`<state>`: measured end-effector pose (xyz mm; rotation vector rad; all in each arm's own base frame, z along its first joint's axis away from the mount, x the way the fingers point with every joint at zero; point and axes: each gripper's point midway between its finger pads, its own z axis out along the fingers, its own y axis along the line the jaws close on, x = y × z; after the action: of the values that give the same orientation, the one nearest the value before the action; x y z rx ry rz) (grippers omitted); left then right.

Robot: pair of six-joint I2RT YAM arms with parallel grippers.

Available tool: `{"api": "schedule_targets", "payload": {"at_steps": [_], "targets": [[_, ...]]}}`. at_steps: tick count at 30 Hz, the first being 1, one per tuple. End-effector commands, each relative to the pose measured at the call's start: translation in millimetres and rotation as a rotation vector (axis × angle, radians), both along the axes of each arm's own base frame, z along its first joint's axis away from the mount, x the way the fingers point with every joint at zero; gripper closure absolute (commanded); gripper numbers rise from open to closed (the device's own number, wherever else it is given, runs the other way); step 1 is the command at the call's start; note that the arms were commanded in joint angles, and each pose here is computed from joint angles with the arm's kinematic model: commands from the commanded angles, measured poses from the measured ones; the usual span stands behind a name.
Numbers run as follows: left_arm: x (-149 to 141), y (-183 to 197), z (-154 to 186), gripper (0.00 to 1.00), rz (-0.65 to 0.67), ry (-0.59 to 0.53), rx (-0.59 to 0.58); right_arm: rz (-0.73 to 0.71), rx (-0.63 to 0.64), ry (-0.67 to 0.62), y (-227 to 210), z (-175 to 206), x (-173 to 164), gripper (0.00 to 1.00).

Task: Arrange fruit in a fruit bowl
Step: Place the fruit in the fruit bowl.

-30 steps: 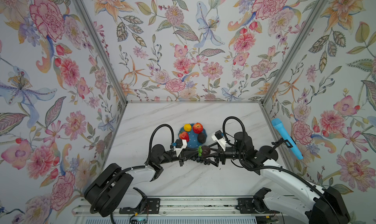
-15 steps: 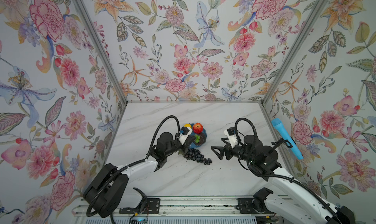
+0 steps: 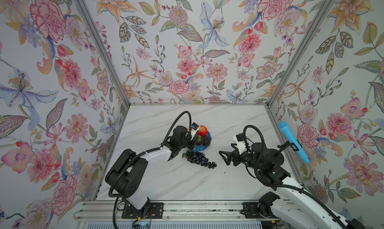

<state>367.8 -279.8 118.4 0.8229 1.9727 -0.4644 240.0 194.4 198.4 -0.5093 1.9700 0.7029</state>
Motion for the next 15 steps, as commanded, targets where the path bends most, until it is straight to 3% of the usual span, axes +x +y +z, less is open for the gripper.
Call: {"api": "schedule_targets", "payload": {"at_steps": [1, 15], "targets": [[17, 2, 9, 0.9, 0.042, -0.022, -0.008, -0.018, 0.006, 0.017, -4, -5, -2, 0.01], [41, 3, -4, 0.9, 0.107, -0.029, -0.019, -0.01, 0.018, 0.031, 0, -7, -2, 0.01]]}}
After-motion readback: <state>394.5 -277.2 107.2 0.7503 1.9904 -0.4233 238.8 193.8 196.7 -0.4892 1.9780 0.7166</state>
